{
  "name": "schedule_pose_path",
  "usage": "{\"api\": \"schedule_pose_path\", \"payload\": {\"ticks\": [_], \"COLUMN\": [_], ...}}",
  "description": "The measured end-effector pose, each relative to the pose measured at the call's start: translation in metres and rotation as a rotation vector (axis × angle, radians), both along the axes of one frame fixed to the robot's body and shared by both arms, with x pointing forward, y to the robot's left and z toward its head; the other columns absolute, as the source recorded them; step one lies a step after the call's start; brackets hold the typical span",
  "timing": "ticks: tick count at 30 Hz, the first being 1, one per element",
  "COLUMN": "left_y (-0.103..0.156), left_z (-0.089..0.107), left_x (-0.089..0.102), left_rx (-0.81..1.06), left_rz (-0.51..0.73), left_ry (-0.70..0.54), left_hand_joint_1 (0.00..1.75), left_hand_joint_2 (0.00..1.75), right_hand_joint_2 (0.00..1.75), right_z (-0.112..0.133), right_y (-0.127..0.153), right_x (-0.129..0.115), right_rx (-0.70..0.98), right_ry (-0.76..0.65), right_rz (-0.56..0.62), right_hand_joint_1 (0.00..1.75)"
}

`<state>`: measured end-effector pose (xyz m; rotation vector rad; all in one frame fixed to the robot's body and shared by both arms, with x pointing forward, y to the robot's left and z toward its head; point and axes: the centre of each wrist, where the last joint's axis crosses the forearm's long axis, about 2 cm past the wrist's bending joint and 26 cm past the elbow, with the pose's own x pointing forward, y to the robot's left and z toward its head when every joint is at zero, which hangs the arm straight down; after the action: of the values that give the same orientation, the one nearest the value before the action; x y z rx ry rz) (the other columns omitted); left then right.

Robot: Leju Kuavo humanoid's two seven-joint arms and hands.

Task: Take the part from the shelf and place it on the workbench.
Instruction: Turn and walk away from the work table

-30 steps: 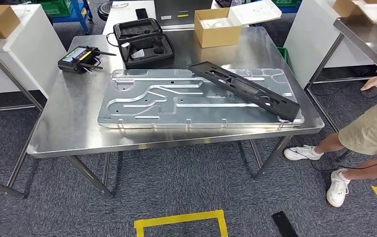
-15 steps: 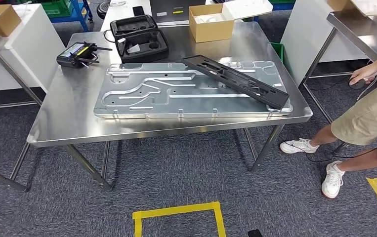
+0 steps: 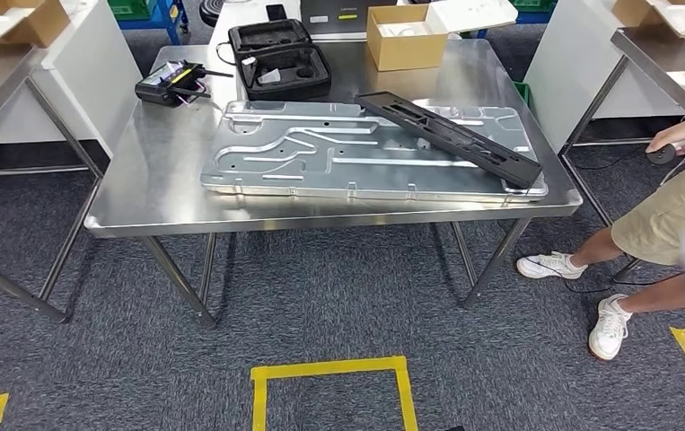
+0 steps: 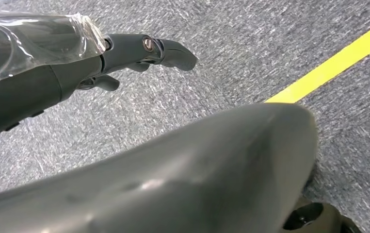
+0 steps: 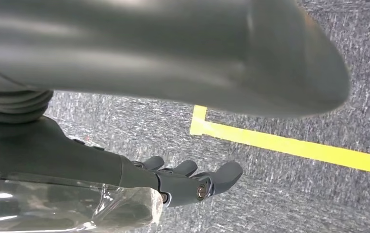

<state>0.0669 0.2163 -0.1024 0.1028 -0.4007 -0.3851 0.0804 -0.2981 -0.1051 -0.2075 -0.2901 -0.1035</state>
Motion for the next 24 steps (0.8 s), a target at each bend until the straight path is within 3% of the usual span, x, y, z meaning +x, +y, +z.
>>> {"api": "schedule_pose_path", "payload": {"ticks": [24], "left_y": [0.0005], "left_z": [0.0002], "left_x": [0.0017], "left_rx": [0.010], "left_rz": [0.004], "left_ry": [0.000], "left_hand_joint_1": [0.00], "left_hand_joint_2": [0.00], "right_hand_joint_2": [0.00], "right_z": [-0.0012], "right_y": [0.0045], "right_x": [-0.0043], "right_rx": [0.014], "right_ry": [0.054], "right_rz": [-0.006], "right_hand_joint_1": [0.00]}}
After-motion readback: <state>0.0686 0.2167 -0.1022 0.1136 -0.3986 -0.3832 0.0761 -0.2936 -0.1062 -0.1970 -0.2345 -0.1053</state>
